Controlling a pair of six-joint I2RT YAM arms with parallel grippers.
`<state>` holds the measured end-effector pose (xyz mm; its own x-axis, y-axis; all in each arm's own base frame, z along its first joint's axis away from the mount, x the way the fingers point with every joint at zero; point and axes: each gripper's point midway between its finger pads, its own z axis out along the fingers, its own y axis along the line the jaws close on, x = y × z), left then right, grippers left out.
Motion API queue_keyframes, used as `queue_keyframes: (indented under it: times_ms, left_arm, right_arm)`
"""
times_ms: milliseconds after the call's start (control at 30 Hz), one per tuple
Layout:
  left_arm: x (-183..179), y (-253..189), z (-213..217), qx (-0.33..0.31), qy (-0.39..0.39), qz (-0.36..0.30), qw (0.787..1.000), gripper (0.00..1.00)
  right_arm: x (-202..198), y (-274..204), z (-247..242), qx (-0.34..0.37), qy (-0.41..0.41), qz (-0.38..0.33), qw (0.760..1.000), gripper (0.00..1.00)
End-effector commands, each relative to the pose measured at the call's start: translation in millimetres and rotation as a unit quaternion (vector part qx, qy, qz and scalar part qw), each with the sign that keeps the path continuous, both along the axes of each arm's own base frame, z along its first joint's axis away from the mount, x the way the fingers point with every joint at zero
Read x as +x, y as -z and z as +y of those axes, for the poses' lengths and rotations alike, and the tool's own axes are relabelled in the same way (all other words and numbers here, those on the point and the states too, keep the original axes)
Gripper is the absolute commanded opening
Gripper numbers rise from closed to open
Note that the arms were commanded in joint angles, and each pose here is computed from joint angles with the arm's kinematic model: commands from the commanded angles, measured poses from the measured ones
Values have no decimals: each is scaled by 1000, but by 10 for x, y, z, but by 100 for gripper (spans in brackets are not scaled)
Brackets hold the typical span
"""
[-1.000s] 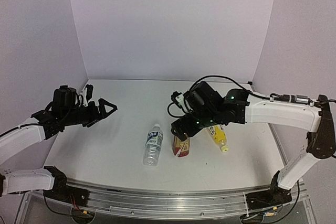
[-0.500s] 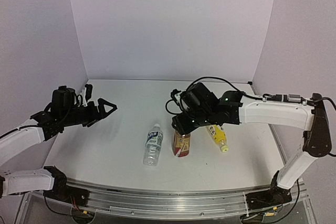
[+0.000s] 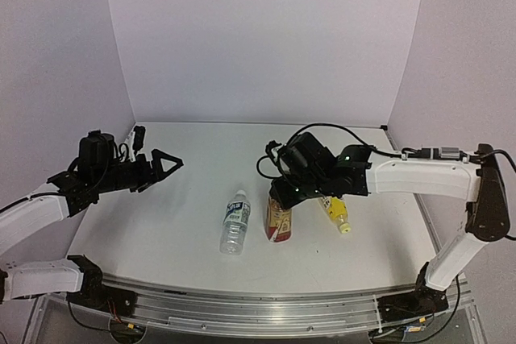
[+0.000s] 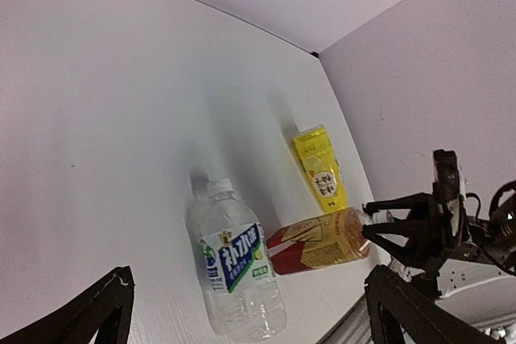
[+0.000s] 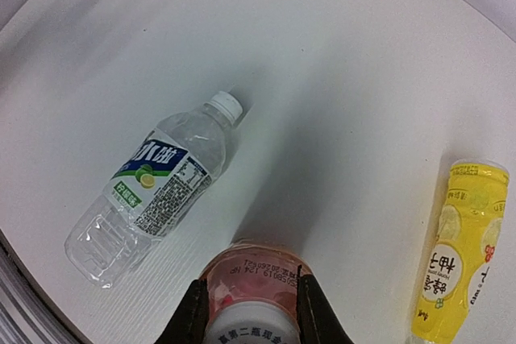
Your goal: Unscrew the bottle caps
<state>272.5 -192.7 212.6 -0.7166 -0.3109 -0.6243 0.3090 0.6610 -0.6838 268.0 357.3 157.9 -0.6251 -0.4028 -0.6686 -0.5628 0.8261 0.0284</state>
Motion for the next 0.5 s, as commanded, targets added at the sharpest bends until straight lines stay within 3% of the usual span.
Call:
queue_keyframes:
  times_ms: [0,167,467]
  left_arm:
    - [-294,-426,-474,-43,148,-97,983,100]
    - [-686,-659,-978,-23,240,-184,953,100]
    - [-1198,-499,-2101,59,359,-216,906,100]
  right_arm:
    - [-97,-355,-50,72,26,11,997,9]
    - [-258,-745,-252,152,73,35,985,4]
    - [-511,-1080,-260,238,92,114,960,4]
